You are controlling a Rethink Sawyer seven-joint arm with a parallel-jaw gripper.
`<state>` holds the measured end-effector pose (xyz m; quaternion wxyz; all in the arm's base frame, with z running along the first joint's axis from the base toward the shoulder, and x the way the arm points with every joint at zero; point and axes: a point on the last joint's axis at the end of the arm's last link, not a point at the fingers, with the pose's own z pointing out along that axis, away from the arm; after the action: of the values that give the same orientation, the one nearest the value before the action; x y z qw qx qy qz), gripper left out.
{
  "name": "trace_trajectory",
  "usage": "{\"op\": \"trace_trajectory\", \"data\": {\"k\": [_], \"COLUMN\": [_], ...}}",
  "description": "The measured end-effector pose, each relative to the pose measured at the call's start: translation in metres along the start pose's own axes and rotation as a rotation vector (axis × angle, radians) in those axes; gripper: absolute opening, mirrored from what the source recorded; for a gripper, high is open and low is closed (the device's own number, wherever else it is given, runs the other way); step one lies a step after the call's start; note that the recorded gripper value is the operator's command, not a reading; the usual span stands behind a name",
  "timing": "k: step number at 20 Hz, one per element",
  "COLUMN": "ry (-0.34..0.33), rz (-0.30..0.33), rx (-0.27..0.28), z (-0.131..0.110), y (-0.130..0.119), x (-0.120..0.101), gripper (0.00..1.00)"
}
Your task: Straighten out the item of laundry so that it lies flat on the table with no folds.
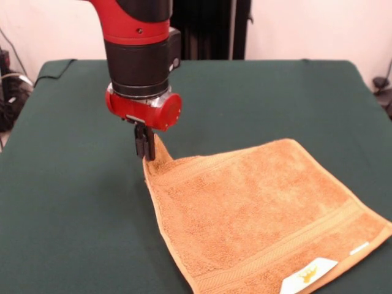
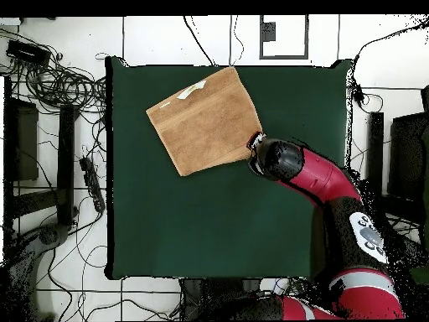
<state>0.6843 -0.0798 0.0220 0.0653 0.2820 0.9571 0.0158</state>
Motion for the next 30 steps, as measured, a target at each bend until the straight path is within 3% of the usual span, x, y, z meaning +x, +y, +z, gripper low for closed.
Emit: {"op": "trace_trajectory", "data": {"k": [15,22,30], "ry": [-0.001,-0.014,-0.012], "rz": [-0.007,-0.058,-0.151], "rx": [-0.005,-0.029,-0.053], "z": [0.0,0.008,0.039], "y": [0.003,0.007,-0.002], "x": [0.0,-0.007,-0.012], "gripper": [0.0,0.0,0.0]}}
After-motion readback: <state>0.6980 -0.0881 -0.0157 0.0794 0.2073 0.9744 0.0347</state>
